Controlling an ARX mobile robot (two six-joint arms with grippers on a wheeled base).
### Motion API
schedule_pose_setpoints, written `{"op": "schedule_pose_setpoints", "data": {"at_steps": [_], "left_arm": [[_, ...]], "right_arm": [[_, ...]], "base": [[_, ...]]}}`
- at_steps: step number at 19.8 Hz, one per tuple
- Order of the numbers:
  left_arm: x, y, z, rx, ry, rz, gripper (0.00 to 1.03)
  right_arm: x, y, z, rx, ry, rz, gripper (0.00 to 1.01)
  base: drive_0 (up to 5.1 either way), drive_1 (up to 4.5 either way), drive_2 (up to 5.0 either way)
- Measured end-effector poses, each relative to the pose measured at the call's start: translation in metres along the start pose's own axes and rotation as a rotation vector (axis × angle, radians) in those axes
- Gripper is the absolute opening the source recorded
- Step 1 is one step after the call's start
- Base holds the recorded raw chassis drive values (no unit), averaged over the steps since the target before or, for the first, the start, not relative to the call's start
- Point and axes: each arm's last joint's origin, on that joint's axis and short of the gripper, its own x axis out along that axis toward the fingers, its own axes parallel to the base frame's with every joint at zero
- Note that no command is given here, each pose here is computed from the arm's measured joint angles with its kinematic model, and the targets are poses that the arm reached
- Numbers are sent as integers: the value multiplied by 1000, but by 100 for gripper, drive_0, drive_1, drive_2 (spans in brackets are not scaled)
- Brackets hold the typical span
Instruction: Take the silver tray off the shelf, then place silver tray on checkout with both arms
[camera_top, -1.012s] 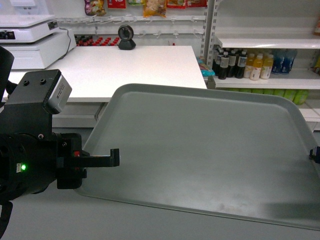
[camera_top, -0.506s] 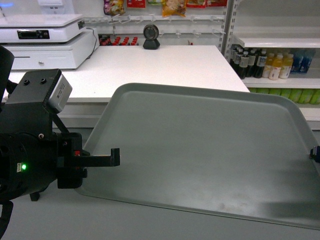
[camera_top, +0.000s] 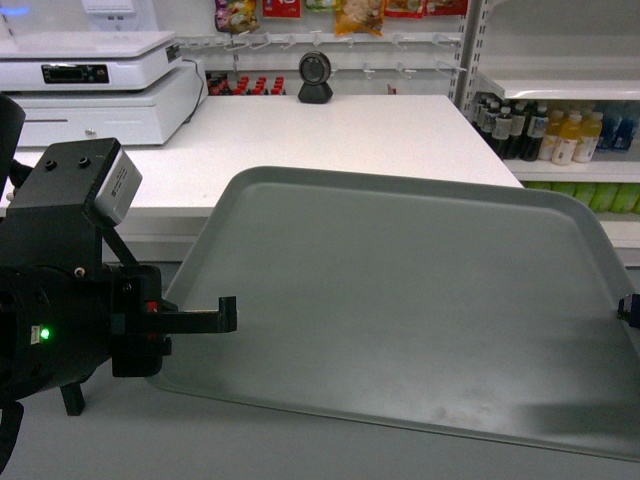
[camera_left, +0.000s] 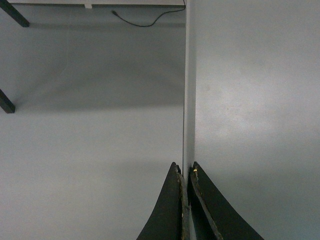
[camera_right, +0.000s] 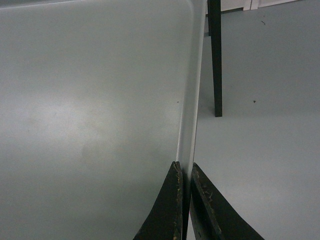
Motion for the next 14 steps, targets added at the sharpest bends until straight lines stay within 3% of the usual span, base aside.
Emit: {"op": "schedule_pose_setpoints", "data": {"at_steps": [14], "left_arm": [[0, 0, 0, 0, 0, 0, 2]], "right_arm": [[0, 0, 0, 0, -1, -1, 3]], "base": [[2, 396, -393]]}}
